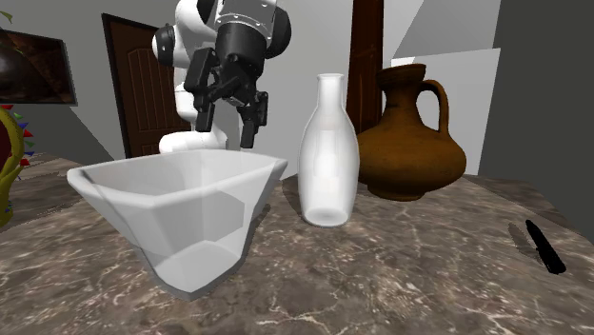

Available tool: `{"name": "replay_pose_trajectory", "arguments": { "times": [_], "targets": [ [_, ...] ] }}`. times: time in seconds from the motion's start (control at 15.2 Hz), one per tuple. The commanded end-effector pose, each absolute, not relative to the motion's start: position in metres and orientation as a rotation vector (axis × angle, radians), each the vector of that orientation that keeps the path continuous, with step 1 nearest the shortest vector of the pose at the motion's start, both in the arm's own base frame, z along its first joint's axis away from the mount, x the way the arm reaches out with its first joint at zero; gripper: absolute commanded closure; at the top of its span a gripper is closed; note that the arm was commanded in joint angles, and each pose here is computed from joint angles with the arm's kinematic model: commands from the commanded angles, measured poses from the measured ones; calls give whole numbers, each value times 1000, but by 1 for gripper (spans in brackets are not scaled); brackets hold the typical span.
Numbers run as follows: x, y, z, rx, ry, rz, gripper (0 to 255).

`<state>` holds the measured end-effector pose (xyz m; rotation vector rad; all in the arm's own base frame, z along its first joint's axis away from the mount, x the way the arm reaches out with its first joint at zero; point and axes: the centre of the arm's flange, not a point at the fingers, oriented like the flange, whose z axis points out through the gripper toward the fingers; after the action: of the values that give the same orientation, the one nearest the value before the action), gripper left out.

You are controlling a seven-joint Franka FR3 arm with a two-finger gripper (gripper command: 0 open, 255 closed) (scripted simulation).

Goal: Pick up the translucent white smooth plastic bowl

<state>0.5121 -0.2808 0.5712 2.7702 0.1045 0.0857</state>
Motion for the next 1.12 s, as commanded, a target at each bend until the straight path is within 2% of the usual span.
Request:
{"name": "replay_pose_trajectory", "arguments": {
  "times": [0.0, 0.46, 0.53, 1.06],
  "targets": [
    [513, -284, 564, 2766, 105, 85, 0],
    [513, -284, 535, 2766, 105, 85, 0],
    [513, -284, 534, 2766, 105, 85, 255],
    [513, -284, 534, 2766, 105, 85, 255]
  ]
}}
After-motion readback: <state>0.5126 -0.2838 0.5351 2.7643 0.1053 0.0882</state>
